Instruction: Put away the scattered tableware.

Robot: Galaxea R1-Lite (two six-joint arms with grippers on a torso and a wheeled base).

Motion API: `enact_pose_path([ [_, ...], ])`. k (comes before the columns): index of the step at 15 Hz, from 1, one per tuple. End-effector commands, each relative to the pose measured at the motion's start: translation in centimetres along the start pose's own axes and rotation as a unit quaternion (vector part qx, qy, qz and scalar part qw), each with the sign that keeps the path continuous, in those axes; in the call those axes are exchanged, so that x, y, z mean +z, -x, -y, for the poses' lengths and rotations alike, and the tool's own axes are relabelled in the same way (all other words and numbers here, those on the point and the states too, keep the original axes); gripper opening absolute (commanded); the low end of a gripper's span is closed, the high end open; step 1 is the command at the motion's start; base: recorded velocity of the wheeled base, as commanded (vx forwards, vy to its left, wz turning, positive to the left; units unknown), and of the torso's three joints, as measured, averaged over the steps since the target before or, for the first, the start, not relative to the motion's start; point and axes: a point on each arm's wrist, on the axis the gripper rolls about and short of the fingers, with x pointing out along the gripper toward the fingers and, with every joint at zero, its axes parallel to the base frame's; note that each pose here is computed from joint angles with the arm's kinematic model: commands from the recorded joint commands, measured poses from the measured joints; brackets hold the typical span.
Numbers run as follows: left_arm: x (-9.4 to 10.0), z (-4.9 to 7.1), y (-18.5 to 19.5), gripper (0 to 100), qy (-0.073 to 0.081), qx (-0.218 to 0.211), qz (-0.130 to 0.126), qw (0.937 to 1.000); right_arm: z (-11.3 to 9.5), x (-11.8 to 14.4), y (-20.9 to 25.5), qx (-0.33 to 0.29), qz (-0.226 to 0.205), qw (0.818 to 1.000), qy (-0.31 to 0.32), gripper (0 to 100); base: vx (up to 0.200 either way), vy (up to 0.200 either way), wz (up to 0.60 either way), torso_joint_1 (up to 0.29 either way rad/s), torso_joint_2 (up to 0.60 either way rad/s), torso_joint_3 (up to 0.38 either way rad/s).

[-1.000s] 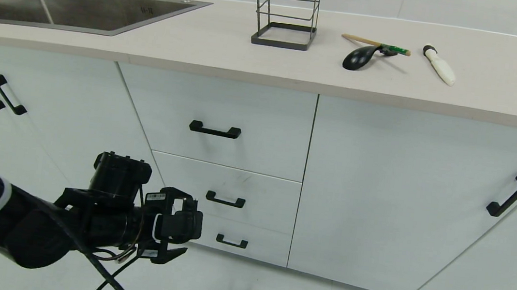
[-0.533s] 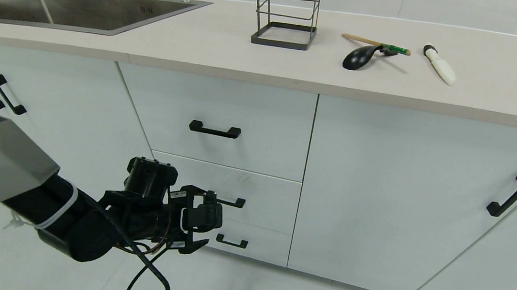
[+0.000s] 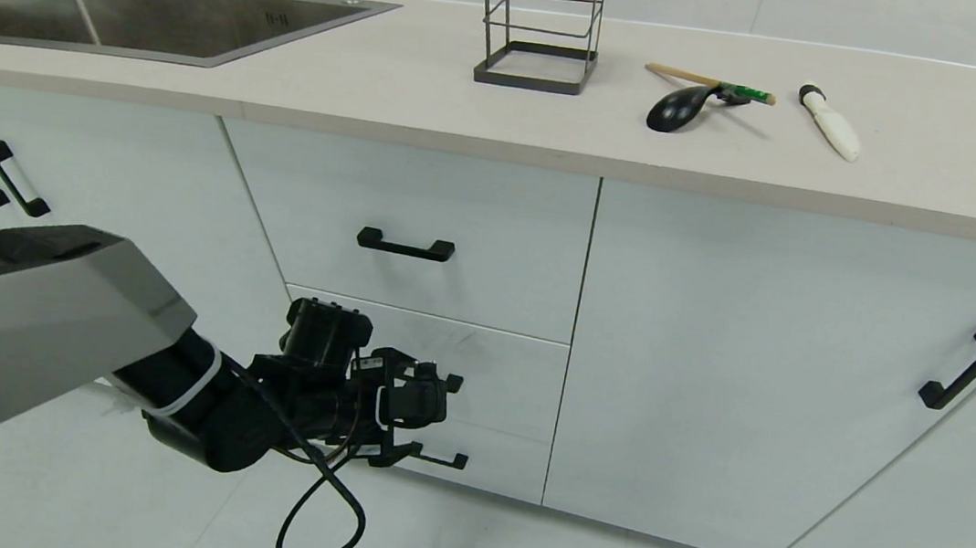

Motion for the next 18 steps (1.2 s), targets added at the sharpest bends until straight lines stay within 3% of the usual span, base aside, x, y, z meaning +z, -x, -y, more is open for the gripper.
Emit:
enact_pose_path([
  [1, -0.1, 0.2, -1.1, 100, 0.001, -0.005, -0.001, 1.0, 0.0, 0.0, 0.0, 0.0, -0.001, 1.0, 0.0, 0, 0.0, 0.0, 0.0, 0.0, 0.0, 0.0],
  [8, -0.6, 0.2, -4.0, 100, 0.001, -0.008, 0.0, 1.0, 0.0, 0.0, 0.0, 0.0, -0.001, 1.0, 0.0, 0, 0.0, 0.0, 0.0, 0.0, 0.0, 0.0],
  [18, -0.6, 2.0, -4.0, 100, 0.0, -0.043, -0.002, 0.9991, 0.0, 0.0, 0.0, 0.0, -0.001, 1.0, 0.0, 0, 0.0, 0.0, 0.0, 0.0, 0.0, 0.0],
])
